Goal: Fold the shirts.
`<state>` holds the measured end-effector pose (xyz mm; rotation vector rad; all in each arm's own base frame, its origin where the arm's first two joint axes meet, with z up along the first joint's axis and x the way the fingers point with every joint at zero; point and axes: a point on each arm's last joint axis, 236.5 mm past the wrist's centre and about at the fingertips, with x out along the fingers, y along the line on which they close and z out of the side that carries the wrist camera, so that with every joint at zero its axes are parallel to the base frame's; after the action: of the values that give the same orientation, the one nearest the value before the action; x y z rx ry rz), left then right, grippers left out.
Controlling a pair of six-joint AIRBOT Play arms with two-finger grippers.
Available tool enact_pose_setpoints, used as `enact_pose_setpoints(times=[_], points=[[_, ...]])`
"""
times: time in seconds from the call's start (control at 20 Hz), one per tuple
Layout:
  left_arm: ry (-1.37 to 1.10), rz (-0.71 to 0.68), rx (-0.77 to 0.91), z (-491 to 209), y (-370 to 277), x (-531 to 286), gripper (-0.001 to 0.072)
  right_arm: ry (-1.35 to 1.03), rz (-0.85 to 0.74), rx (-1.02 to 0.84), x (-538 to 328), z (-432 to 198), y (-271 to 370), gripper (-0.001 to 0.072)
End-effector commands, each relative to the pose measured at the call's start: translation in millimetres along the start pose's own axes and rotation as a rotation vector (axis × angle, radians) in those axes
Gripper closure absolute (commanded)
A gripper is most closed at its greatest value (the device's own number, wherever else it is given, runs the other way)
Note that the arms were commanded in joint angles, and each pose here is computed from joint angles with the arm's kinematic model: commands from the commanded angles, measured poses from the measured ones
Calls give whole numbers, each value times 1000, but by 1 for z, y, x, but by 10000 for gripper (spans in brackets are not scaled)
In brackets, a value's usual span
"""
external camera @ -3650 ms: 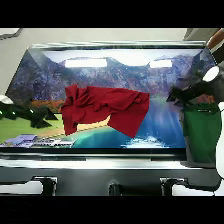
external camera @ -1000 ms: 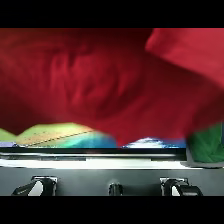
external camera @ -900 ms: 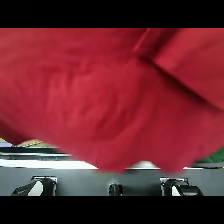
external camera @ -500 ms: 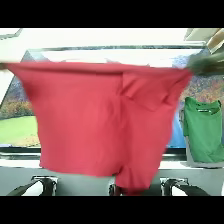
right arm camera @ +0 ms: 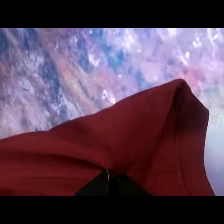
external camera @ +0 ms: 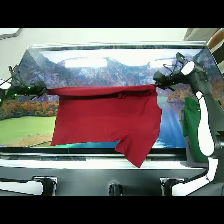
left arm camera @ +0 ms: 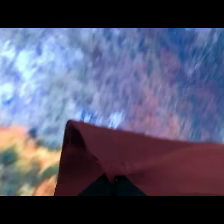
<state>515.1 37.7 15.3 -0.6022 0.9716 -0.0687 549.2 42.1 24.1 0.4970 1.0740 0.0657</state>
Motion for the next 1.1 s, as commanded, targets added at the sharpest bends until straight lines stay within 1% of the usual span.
enact_pose_setpoints(times=[0.0,0.1,0.2,0.35,0.5,0.55,0.6,0.65,0.7,0.75,0.85,0.9,0.95,1.05], points=[[30,-23,-6,0,8,8,682,124,-88,-85,-8,-29,-20,670],[189,-35,-21,-35,15,1,682,354,-188,-99,-24,-81,-45,670],[386,-16,-12,-82,26,6,682,466,-199,-61,-18,-115,-55,671],[529,-16,-43,-117,36,15,682,455,-164,26,9,-131,-56,671],[570,-21,-54,-126,38,18,681,417,-152,74,16,-124,-53,670],[568,-25,-56,-125,37,18,671,409,-155,95,17,-123,-53,668],[566,-32,-58,-124,35,17,506,405,-143,107,16,-122,-49,630],[571,-35,-56,-122,35,13,299,394,-122,117,14,-119,-44,474],[583,-38,-52,-120,35,5,258,389,-111,90,4,-116,-42,326],[592,-33,-48,-116,38,-5,258,385,-107,62,-11,-113,-45,273],[603,3,-48,-115,51,-28,258,416,-127,100,-45,-115,-64,268],[621,43,-52,-121,61,-39,258,451,-141,132,-60,-121,-77,268],[643,76,-46,-132,69,-47,258,495,-145,146,-70,-133,-86,269],[715,108,-41,-176,80,-57,258,559,-161,133,-76,-170,-95,269]])
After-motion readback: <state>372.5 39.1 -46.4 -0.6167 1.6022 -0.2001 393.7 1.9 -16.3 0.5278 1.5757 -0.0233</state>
